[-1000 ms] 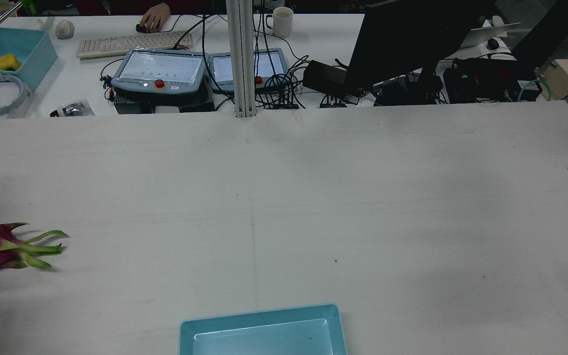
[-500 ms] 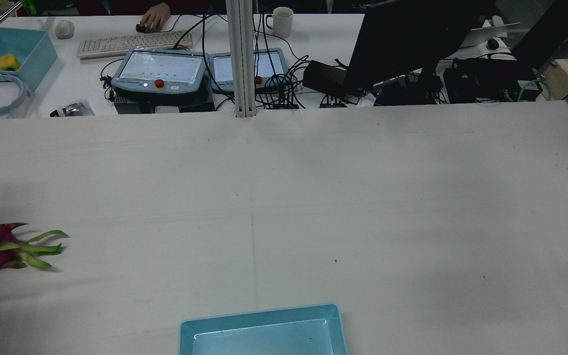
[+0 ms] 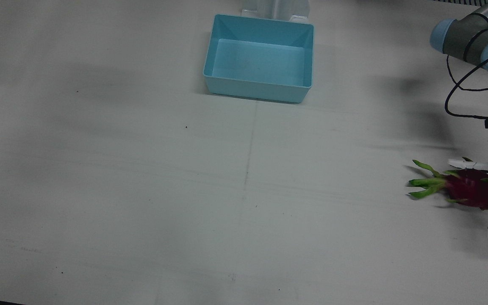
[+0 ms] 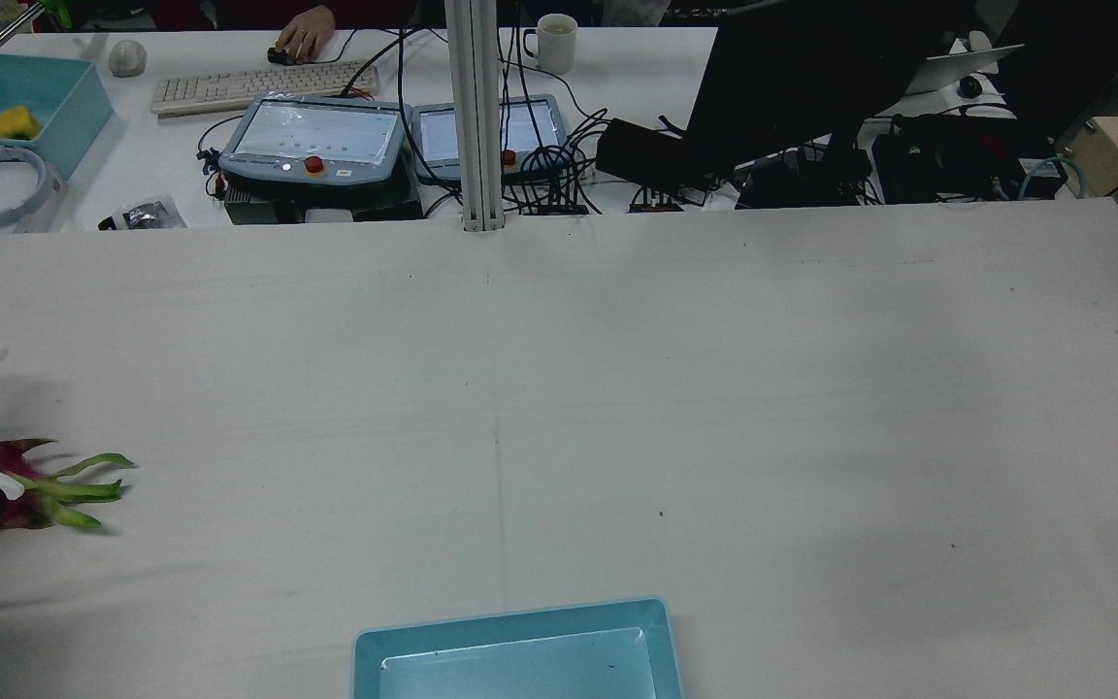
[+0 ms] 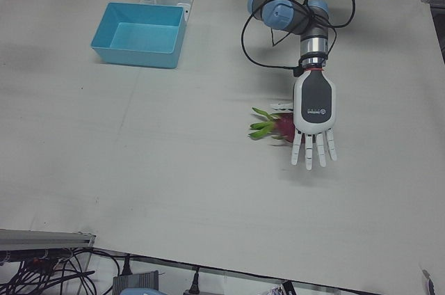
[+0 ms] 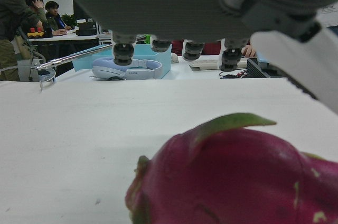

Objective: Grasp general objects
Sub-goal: 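Adjust the left hand grip around the dragon fruit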

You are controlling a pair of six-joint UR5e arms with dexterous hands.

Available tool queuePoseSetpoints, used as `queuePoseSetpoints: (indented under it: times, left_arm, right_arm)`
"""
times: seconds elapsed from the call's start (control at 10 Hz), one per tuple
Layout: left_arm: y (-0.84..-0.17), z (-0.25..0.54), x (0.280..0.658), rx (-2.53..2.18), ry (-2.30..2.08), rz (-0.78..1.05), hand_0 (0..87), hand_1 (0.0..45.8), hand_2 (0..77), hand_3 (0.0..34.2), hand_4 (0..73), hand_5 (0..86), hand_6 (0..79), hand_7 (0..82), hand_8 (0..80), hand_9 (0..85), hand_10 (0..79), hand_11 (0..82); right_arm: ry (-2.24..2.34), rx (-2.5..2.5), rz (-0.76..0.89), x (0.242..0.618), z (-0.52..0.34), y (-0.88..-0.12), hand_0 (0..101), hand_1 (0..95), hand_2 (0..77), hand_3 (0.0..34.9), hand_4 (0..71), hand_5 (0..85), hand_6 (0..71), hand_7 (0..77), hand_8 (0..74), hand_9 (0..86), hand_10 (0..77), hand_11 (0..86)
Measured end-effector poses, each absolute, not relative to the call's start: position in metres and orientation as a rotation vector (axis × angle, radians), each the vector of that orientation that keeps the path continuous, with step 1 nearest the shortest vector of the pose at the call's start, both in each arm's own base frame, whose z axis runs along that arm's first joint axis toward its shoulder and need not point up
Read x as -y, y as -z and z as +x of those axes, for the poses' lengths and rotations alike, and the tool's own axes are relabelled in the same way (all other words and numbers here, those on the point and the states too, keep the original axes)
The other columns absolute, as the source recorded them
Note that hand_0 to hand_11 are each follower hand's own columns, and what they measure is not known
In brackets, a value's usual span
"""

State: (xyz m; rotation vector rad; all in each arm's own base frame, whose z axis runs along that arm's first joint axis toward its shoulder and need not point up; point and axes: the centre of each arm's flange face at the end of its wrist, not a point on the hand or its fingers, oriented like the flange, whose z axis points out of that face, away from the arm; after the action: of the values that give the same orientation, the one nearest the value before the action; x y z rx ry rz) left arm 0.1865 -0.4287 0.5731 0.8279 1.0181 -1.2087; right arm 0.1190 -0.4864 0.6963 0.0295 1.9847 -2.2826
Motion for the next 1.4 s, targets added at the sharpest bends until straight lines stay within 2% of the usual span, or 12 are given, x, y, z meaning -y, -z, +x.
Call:
queuePoseSetpoints:
  times: [0.2,0.5,0.6,0.7,0.8,0.9,1.0,1.1,1.2,1.4]
  left_arm:
    - [-0.594,0.183,0.425,-0.999,1.207,0.827,46.2,0.0,1.6,9.6,6.5,2.2,2.2,8.2,3.3,1.1,14.7,1.1]
    - [-0.609,0.172,0.415,-0.976,1.209,0.831,46.3,0.0,1.6,9.2,6.5,2.2,2.2,8.2,3.3,1.1,14.7,1.1]
    - [-0.606,0.169,0.413,-0.976,1.21,0.831,46.7,0.0,1.6,9.9,6.5,2.7,2.7,8.2,3.3,1.1,14.7,1.1]
    - [-0.602,0.168,0.412,-0.979,1.21,0.831,51.0,0.0,1.6,11.9,6.5,2.2,2.2,8.7,3.3,1.1,14.7,1.1]
    - [-0.597,0.167,0.411,-0.984,1.21,0.83,51.2,0.0,1.1,13.7,6.5,2.2,2.2,8.2,3.3,1.1,14.2,1.1]
    - [-0.595,0.168,0.41,-0.988,1.207,0.826,51.2,0.0,1.1,13.7,6.5,2.2,2.2,8.2,3.3,1.1,14.2,1.1]
    - [-0.594,0.173,0.408,-0.991,1.199,0.82,52.0,0.0,1.6,18.6,6.0,2.2,2.2,7.6,3.3,1.1,14.2,1.1]
    - [-0.595,0.178,0.406,-0.993,1.188,0.814,52.0,0.0,1.6,18.6,6.0,2.2,2.2,7.6,3.3,1.1,14.2,1.1]
    - [-0.595,0.182,0.404,-0.996,1.18,0.809,52.0,0.0,1.6,22.2,6.0,2.2,2.2,6.0,3.3,1.1,14.2,1.1]
    - [-0.597,0.188,0.403,-1.002,1.171,0.805,52.2,0.0,1.1,22.7,6.0,2.2,2.2,6.0,3.3,1.1,14.2,1.1]
  right_arm:
    - [2.283,-1.985,0.029,0.486,0.119,-0.696,0,5.4,1.6,0.0,0.0,73.6,0.0,0.0,0.0,1.1,0.0,1.1]
    - [2.282,-1.985,0.029,0.486,0.119,-0.696,0,5.4,1.6,0.0,0.0,73.6,0.0,0.0,0.0,1.1,0.0,0.5]
    - [2.282,-1.985,0.029,0.486,0.119,-0.696,0,5.4,1.6,0.0,0.0,73.6,0.0,0.0,0.0,1.1,0.0,0.5]
    - [2.282,-1.985,0.029,0.486,0.119,-0.696,0,5.4,1.6,0.0,0.0,73.6,0.0,0.0,0.0,1.1,0.0,0.5]
    - [2.282,-1.984,0.029,0.486,0.119,-0.696,0,5.4,1.6,0.0,0.0,73.6,0.0,0.0,0.0,1.1,0.0,0.5]
    - [2.282,-1.984,0.028,0.486,0.119,-0.696,0,5.4,1.6,0.0,0.0,73.6,0.0,0.0,0.0,1.1,0.0,0.5]
    - [2.282,-1.984,0.029,0.486,0.119,-0.696,0,5.4,1.6,0.0,0.0,73.6,0.0,0.0,0.0,1.1,0.0,1.1]
    - [2.282,-1.985,0.029,0.486,0.119,-0.696,0,5.4,1.6,0.0,0.0,73.6,0.0,0.0,0.0,1.1,0.0,1.1]
    - [2.282,-1.985,0.029,0.486,0.119,-0.696,0,5.4,1.6,0.0,0.0,73.6,0.0,0.0,0.0,1.1,0.0,1.1]
    - [2.282,-1.984,0.029,0.486,0.119,-0.696,0,5.4,1.6,0.0,0.0,73.6,0.0,0.0,0.0,1.1,0.0,1.1]
